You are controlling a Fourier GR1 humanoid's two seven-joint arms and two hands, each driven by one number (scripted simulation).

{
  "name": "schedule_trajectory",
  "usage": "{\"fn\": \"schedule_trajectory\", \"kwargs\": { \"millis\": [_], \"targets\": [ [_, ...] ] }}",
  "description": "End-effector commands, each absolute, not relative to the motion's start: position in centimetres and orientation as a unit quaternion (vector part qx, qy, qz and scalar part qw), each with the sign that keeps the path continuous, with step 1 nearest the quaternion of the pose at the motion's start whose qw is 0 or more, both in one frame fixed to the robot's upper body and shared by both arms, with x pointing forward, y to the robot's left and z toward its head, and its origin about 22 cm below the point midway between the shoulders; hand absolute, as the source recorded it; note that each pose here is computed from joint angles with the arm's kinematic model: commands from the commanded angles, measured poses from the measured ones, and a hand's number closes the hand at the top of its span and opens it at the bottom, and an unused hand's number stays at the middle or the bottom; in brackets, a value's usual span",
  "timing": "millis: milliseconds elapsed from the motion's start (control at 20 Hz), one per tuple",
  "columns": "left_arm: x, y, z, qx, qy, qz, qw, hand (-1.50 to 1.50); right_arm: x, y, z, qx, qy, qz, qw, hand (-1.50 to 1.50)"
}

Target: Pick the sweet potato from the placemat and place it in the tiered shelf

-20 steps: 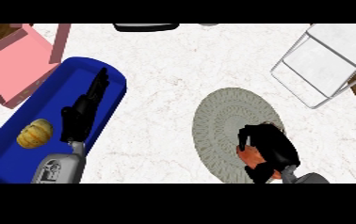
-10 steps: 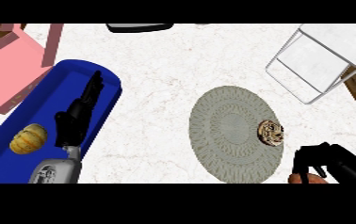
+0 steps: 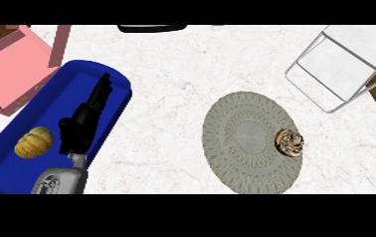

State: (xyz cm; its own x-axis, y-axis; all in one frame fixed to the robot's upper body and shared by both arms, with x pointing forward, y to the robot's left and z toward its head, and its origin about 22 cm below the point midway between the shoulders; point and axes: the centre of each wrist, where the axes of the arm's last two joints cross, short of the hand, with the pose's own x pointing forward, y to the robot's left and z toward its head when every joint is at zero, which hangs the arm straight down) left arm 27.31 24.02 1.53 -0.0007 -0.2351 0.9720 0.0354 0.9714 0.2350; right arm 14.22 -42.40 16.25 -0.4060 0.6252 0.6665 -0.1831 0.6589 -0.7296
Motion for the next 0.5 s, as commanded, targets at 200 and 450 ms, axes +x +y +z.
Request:
{"fn": "schedule_trajectory", "kwargs": {
  "millis": [200,450],
  "targets": [
    [27.5,21.7,1.3,0.056,-0.703,-0.105,0.701,0.0,10.9,-47.6,23.8,-0.224,-0.776,0.3,0.509,1.5],
    [27.7,24.6,1.3,0.053,-0.703,-0.12,0.699,0.0,12.0,-46.4,26.3,-0.28,-0.786,0.256,0.487,1.5]
  ]
}}
